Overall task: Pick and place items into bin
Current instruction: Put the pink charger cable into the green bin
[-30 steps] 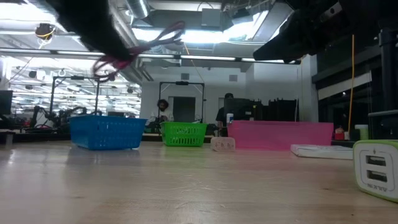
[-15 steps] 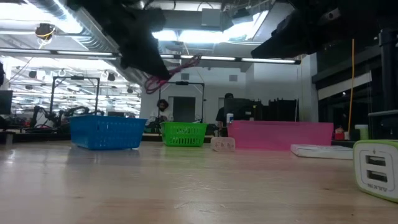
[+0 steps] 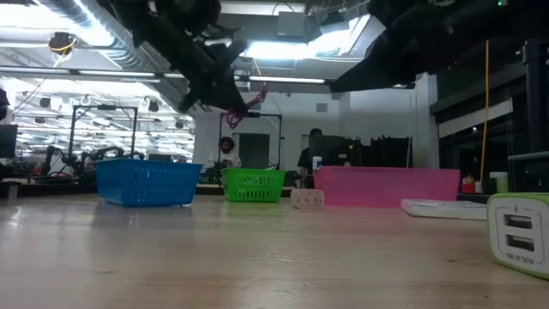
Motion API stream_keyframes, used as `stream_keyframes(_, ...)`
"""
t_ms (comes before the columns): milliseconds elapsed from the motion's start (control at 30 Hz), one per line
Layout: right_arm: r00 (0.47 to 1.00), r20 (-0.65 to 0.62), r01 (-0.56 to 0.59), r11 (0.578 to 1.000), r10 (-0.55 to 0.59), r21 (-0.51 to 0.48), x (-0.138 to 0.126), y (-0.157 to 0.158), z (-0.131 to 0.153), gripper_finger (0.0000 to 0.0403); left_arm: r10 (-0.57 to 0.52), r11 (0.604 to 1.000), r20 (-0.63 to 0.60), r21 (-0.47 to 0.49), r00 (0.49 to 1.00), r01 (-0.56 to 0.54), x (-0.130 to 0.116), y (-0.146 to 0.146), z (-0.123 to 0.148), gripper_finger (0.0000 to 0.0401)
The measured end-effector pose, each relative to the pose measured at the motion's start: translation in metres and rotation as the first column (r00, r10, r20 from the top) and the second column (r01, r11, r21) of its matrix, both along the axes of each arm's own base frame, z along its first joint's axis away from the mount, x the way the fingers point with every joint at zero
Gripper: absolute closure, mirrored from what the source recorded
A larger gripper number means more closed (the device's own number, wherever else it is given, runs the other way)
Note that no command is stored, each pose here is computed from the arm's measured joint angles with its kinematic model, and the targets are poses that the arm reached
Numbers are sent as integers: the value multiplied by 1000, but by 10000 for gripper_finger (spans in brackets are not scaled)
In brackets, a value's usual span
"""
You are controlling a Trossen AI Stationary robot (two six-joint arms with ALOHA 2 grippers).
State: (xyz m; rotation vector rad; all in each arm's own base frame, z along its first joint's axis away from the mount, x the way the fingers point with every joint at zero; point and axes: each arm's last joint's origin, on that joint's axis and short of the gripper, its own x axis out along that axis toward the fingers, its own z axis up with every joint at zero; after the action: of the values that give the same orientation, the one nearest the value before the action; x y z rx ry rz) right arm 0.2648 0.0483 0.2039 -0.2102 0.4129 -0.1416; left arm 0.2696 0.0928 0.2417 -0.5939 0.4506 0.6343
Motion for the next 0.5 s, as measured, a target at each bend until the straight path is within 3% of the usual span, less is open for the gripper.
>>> stream_keyframes(500,997,24,67,998,-67,3,4,-18,2,402,31,956,9,-293,999,-27,23,27,-53,379)
